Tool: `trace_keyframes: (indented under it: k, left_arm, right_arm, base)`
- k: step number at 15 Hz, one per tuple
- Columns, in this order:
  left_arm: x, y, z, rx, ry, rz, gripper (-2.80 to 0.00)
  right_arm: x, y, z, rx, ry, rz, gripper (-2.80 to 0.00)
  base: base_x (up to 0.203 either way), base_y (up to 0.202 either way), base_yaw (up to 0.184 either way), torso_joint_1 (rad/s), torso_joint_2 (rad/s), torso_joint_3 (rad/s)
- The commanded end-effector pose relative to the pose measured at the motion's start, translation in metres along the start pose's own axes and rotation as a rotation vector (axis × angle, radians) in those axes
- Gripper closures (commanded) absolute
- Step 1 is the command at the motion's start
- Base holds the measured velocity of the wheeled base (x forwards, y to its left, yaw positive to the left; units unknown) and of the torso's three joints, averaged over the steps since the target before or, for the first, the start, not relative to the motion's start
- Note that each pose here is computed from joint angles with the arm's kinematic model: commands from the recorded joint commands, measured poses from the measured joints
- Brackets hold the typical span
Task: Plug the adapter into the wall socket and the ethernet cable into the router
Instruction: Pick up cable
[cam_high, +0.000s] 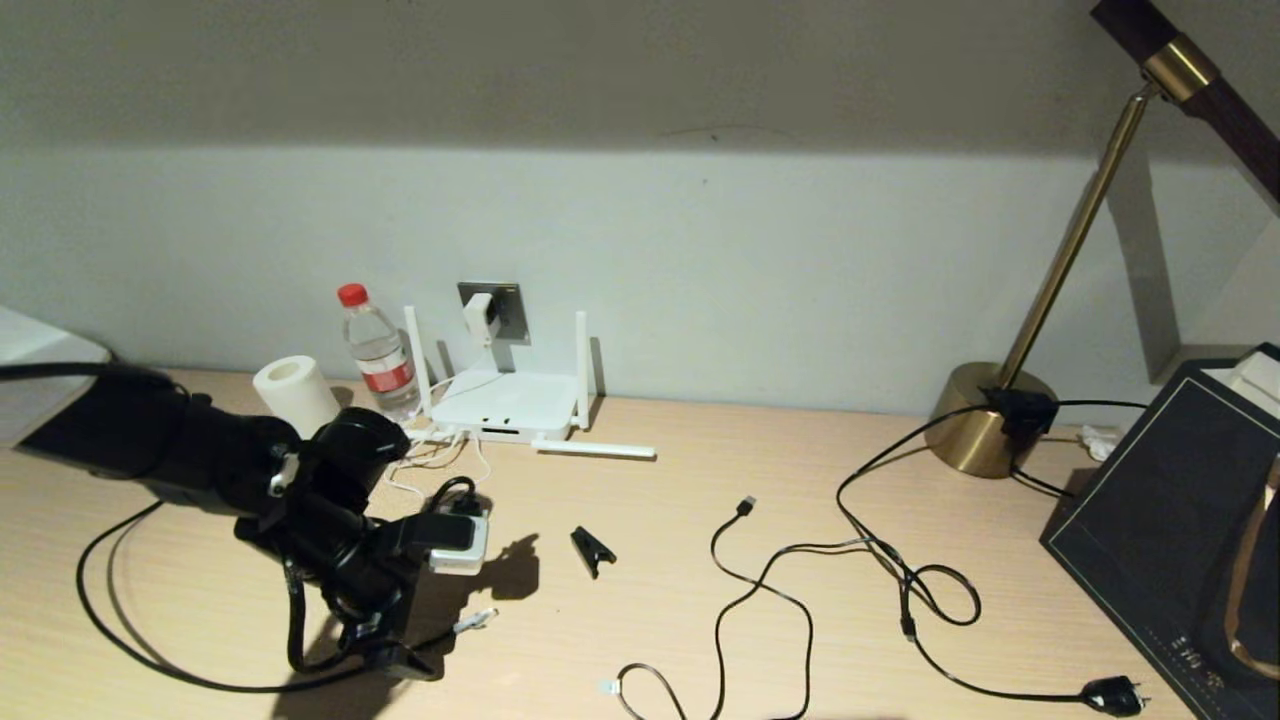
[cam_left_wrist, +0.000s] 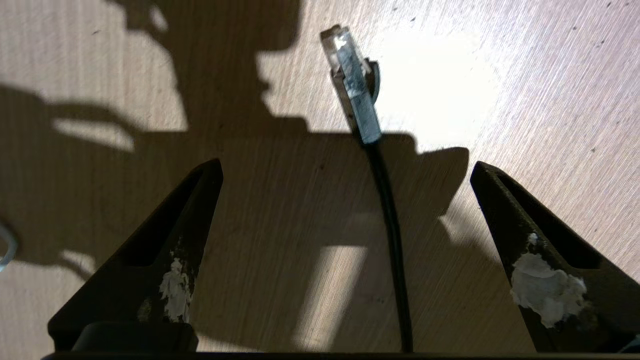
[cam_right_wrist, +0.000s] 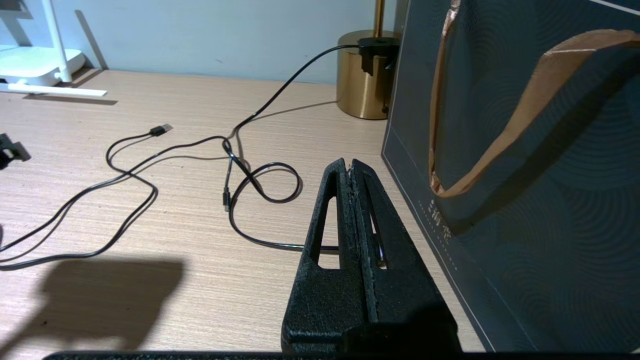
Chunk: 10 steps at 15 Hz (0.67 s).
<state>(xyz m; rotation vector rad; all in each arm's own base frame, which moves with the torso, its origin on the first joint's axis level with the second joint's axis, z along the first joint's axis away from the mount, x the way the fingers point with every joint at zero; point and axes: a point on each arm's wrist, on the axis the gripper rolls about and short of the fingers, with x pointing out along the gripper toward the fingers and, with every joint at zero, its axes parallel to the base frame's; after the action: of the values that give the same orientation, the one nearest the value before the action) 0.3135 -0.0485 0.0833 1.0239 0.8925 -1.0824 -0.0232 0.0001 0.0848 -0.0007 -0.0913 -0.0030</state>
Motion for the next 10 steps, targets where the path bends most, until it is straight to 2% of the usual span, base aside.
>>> trace_keyframes:
  k: [1,10]
  left_arm:
    - [0.0068,-0.0006,0.0002,-0.002,0.000,-0.024,-2.80]
    - [0.0126,-0.0002,0.0012,-0.020,-0.009,-0.040,-2.80]
  right_arm:
    - [0.0020,0.0000,-0.0098,-0.001,0.035,0.000,0.00]
    - [0.0020,0.0000,-0.0099,-0.001,0.036,0.000,0.00]
  base:
    - [0.000,0.000,0.000,0.000,0.00,0.000]
    - [0.000,0.000,0.000,0.000,0.00,0.000]
